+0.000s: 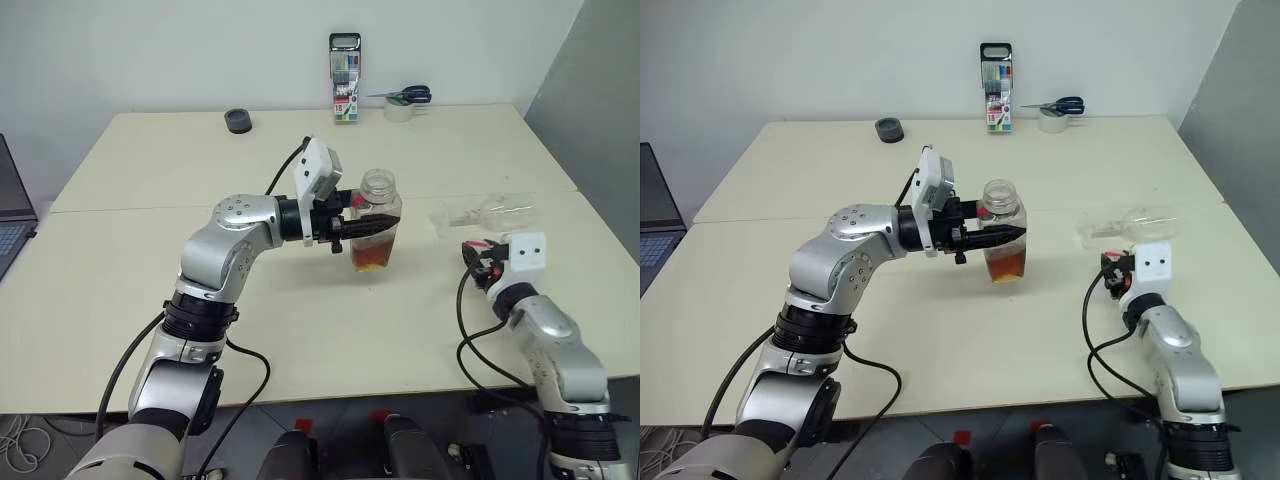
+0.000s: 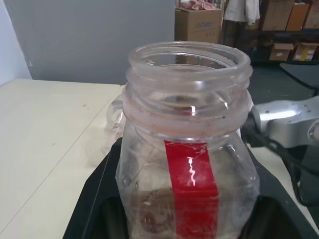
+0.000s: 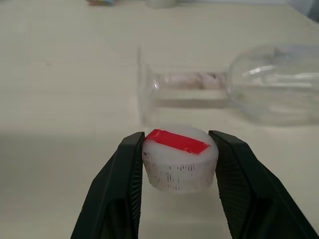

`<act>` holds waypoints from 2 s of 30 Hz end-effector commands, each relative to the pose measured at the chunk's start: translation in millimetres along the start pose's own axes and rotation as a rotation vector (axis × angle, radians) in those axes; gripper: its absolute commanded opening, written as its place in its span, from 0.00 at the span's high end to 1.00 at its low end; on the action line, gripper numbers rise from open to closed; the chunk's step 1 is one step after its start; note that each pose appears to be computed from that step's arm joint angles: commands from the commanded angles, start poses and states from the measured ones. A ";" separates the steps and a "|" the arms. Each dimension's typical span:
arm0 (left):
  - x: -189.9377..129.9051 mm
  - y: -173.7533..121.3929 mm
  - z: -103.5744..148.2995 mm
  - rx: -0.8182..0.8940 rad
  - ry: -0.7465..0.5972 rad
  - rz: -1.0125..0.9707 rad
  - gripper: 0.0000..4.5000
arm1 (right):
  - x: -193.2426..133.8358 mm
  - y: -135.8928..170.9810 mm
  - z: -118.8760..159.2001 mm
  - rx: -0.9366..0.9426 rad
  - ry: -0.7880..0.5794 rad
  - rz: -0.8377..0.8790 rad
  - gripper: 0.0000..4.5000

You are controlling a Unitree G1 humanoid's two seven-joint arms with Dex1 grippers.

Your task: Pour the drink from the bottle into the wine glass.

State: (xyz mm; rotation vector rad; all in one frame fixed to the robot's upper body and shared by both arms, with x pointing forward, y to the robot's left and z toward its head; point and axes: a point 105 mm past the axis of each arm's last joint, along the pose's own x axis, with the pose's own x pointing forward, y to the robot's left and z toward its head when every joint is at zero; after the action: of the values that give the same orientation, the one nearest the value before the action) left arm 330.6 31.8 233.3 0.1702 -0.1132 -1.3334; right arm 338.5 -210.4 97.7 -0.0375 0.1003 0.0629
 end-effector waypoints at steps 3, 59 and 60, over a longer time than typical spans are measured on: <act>2.1 -0.9 18.3 0.063 -0.030 -0.018 0.56 | 4.4 0.6 -5.6 0.016 0.026 0.007 0.61; -174.2 142.4 -36.2 0.014 0.033 1.330 0.56 | -80.0 136.7 179.1 -0.100 -0.352 1.118 0.01; -177.7 142.0 -40.1 0.004 0.038 1.342 0.56 | -80.6 137.6 179.5 -0.098 -0.353 1.121 0.01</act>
State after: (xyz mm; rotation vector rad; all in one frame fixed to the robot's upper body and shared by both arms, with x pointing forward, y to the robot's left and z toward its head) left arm 435.0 231.5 202.1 0.0781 -0.0744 -0.0216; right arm 272.4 -73.7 267.1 -0.0504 -0.1886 1.1773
